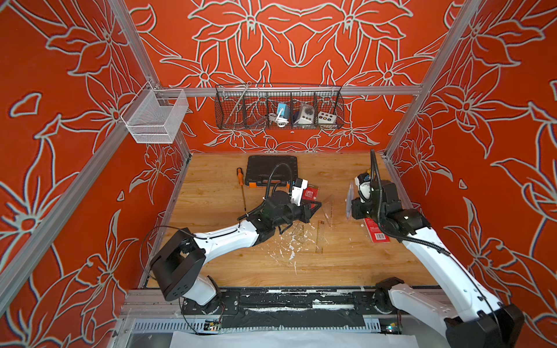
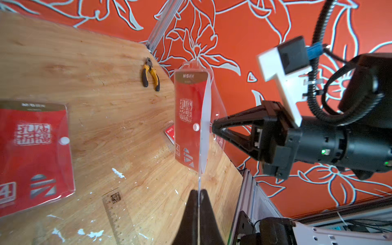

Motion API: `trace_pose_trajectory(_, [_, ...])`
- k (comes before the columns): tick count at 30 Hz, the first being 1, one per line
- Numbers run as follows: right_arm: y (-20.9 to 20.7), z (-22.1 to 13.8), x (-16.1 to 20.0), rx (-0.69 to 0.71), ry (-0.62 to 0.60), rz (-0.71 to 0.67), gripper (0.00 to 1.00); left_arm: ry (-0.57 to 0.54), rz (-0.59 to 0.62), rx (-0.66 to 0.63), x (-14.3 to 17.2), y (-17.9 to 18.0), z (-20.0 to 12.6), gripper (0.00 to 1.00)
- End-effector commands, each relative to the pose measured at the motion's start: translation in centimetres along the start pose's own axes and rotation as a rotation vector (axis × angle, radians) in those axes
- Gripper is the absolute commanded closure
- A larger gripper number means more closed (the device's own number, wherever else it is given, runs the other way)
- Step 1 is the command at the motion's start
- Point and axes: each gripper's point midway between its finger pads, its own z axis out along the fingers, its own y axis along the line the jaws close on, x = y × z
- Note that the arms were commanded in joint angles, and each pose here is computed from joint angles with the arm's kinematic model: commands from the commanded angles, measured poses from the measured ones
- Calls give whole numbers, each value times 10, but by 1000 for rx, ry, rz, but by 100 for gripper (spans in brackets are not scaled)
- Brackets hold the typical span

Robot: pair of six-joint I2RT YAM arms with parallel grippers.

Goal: Open the ruler set and take out the ruler
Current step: Place the ruler at the center of the board.

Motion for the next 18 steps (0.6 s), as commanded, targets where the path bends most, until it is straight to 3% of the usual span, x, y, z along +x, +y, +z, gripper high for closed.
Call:
trace_pose_trajectory(1, [-6,-16,-13,26,-42,-6,100,37,-57,61,11,1,19,100])
trace_pose_trajectory(18, [-6,-39,-13,16,-67,-19,100,236,-251,63,81,63,123,100])
